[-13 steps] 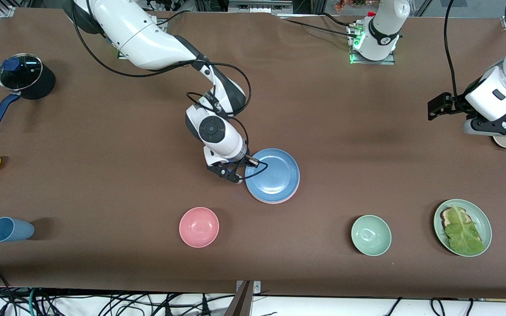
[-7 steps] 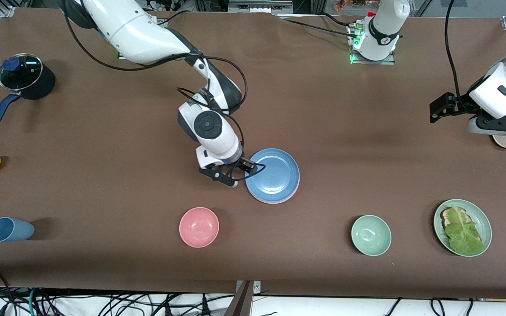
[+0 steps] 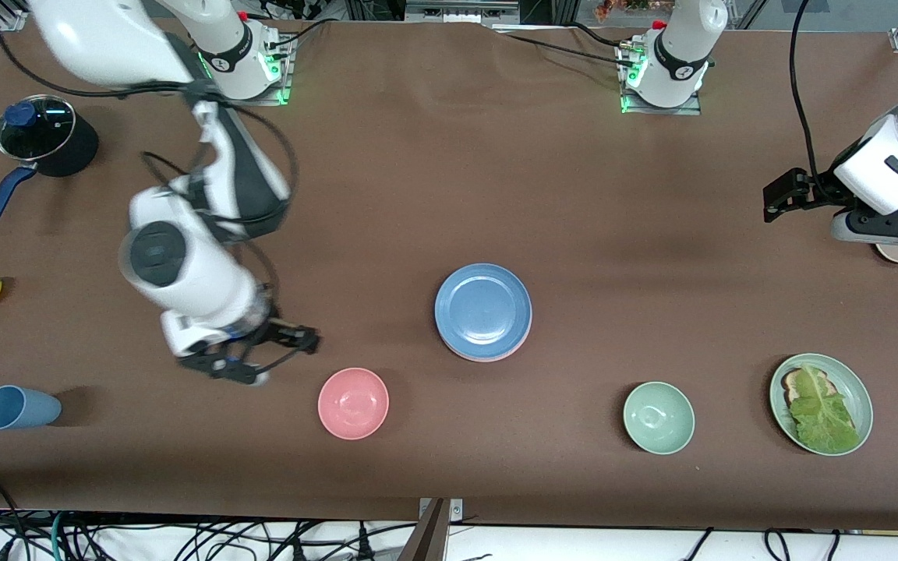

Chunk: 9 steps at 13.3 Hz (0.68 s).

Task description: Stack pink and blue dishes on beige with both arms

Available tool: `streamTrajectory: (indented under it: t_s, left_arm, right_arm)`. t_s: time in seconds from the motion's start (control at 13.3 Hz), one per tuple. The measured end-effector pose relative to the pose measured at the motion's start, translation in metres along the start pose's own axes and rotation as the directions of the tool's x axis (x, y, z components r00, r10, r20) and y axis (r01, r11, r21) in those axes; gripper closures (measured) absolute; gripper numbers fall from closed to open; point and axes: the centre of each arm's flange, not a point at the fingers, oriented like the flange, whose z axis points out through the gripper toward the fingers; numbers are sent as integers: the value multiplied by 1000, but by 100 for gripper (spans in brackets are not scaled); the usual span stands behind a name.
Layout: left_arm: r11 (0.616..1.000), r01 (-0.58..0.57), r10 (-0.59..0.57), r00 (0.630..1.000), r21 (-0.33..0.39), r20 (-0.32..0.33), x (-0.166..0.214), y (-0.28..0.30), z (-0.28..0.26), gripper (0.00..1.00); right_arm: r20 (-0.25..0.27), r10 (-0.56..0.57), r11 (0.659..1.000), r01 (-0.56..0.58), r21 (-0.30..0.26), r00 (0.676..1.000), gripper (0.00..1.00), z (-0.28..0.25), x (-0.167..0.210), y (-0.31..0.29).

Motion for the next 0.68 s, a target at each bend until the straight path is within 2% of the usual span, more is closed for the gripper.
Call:
streamTrajectory:
  t_s: [0.15,0.38,0.53,0.68]
  left_arm:
    - [1000,3,-3,1000,0,-4,1,-2,0,0]
    - [1000,8,-8,1000,0,-5,3,-5,3,0]
    - [1000,10,-10,1000,-1,-2,5,-6,6,0]
    - [1000,10,-10,1000,-1,-1,5,-6,7,0]
  right_arm:
    - [54,-79,996,81,-22,995,0,-32,10,51]
    - [119,-104,994,108,-22,987,0,-97,-1,100]
    - [120,-73,997,75,-13,990,0,-134,-17,124]
    - [114,-66,997,70,-33,991,0,-160,-40,150]
